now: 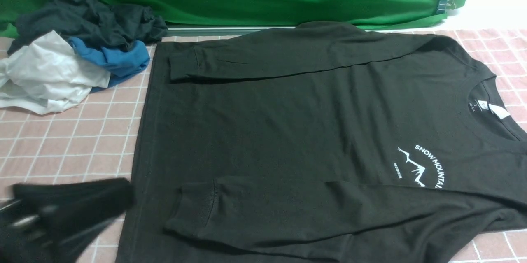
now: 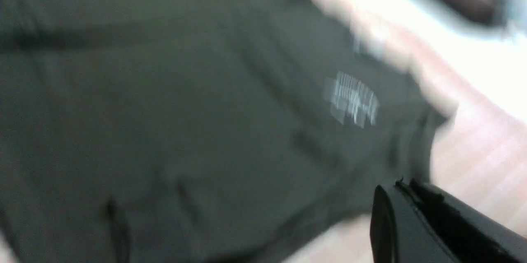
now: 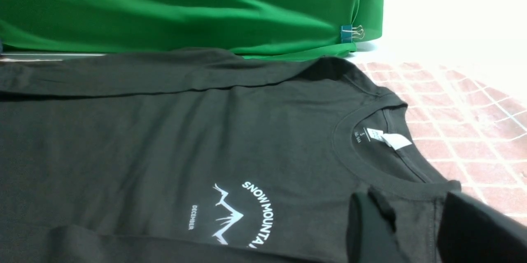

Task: Fold a long-sleeved shirt over a pink coffee tablecloth.
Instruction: 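Grasp the left edge of the dark T-shirt lying flat on the table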

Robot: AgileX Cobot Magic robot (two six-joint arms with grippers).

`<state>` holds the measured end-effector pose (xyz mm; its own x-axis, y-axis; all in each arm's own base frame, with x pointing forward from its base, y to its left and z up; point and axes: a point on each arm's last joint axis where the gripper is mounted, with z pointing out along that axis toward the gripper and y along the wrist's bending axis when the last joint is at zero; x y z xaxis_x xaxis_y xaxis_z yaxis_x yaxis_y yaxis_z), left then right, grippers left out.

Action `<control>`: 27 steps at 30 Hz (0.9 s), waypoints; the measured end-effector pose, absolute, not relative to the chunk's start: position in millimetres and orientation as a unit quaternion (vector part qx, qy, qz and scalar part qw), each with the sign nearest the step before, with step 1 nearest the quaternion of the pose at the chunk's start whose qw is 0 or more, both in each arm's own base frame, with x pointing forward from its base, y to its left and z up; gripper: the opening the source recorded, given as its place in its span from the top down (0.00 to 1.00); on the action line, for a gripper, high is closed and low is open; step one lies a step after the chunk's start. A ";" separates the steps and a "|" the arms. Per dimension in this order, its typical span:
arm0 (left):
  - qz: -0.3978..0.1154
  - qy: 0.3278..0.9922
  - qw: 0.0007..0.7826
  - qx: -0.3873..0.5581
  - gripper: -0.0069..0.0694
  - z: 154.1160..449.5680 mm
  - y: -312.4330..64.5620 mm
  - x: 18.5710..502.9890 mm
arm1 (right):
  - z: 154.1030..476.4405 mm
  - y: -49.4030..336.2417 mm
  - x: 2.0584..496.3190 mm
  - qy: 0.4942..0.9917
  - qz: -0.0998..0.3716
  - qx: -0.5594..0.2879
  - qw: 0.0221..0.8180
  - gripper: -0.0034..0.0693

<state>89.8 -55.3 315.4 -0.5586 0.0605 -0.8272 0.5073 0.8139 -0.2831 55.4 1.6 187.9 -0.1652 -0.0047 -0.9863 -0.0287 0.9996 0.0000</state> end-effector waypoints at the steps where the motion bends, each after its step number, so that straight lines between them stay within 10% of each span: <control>1: -0.242 0.859 0.416 0.175 0.88 315.0 -55.0 101.1 | 187.9 1.6 55.4 0.763 0.009 -0.011 0.646 0.62; 17: -0.231 0.900 0.254 0.268 0.88 251.7 -82.6 192.5 | 190.0 1.7 55.7 0.756 0.017 -0.003 0.655 0.62; 27: -0.246 0.863 0.232 0.377 0.88 260.0 -123.6 172.6 | 214.0 1.2 56.0 0.635 0.231 0.189 0.712 0.62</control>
